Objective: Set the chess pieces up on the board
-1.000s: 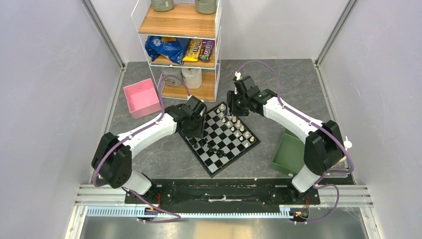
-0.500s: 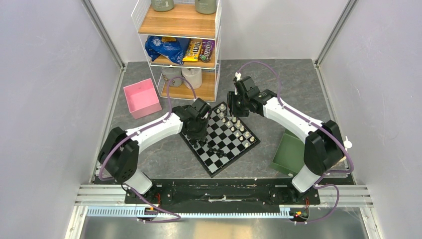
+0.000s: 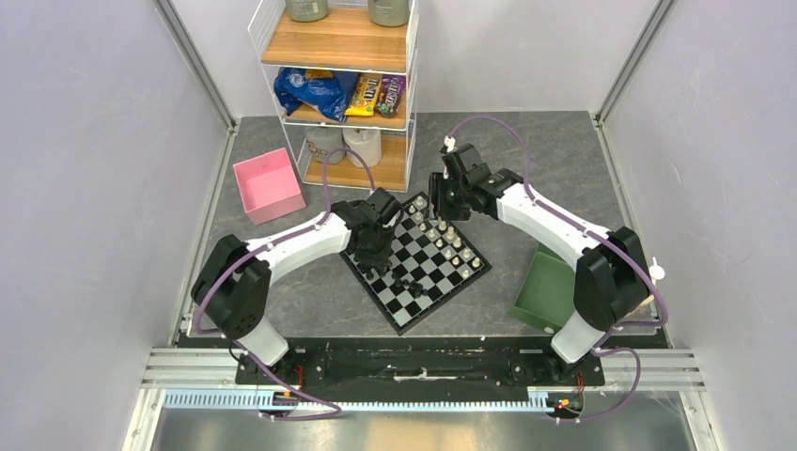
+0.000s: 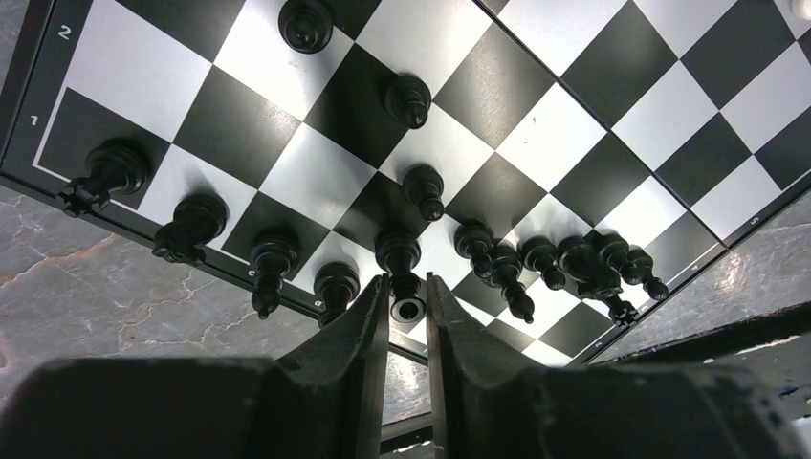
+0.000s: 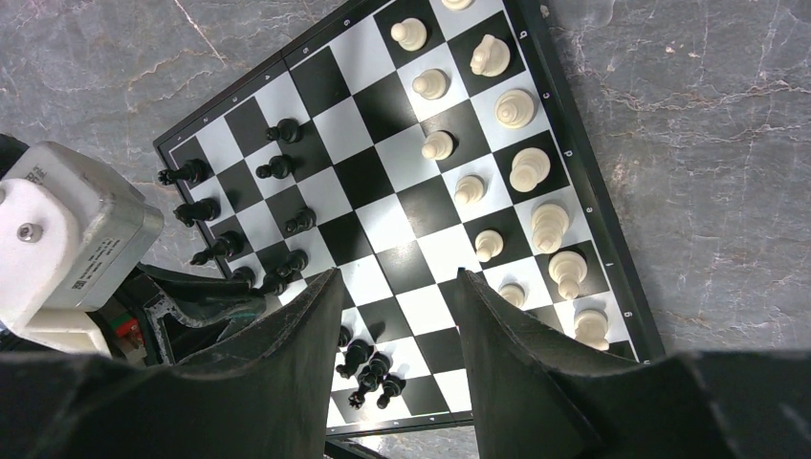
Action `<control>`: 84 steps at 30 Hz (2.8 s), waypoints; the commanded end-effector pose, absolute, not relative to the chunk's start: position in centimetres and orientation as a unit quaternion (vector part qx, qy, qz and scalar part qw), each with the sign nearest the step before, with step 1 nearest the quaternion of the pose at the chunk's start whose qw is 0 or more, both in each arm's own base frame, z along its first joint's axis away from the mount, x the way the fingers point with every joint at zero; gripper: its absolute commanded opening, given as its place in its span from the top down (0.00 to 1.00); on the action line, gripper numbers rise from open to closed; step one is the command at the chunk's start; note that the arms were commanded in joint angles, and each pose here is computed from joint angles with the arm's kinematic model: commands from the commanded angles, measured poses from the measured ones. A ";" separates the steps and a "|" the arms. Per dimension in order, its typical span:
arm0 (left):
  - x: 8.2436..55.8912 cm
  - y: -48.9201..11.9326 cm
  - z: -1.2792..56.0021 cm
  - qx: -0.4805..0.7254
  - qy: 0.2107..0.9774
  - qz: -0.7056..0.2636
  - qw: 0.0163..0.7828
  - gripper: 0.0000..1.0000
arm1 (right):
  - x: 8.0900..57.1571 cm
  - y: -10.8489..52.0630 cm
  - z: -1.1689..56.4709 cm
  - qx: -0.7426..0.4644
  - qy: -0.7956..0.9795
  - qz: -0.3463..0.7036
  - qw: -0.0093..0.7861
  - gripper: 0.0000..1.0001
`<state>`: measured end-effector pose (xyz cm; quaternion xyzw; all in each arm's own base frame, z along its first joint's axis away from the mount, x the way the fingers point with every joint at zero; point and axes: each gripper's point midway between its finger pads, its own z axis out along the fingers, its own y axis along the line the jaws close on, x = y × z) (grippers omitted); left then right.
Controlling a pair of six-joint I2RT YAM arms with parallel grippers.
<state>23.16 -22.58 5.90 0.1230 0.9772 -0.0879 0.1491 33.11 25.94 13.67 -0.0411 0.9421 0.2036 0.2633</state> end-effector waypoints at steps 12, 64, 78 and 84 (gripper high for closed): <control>23.2 -24.5 8.5 0.147 0.966 -0.133 0.167 0.88 | 33.5 26.0 14.1 -0.038 0.938 0.210 0.274 0.45; 20.3 -22.0 6.0 0.135 0.978 -0.086 0.136 0.74 | 32.9 25.8 14.1 -0.034 0.937 0.217 0.273 0.45; 22.1 -23.4 10.7 0.122 0.963 -0.126 0.203 0.54 | 32.6 25.7 14.4 -0.035 0.935 0.220 0.275 0.44; 25.9 -23.4 17.4 0.101 0.933 -0.127 0.321 0.39 | 32.5 25.7 14.9 -0.038 0.933 0.224 0.280 0.44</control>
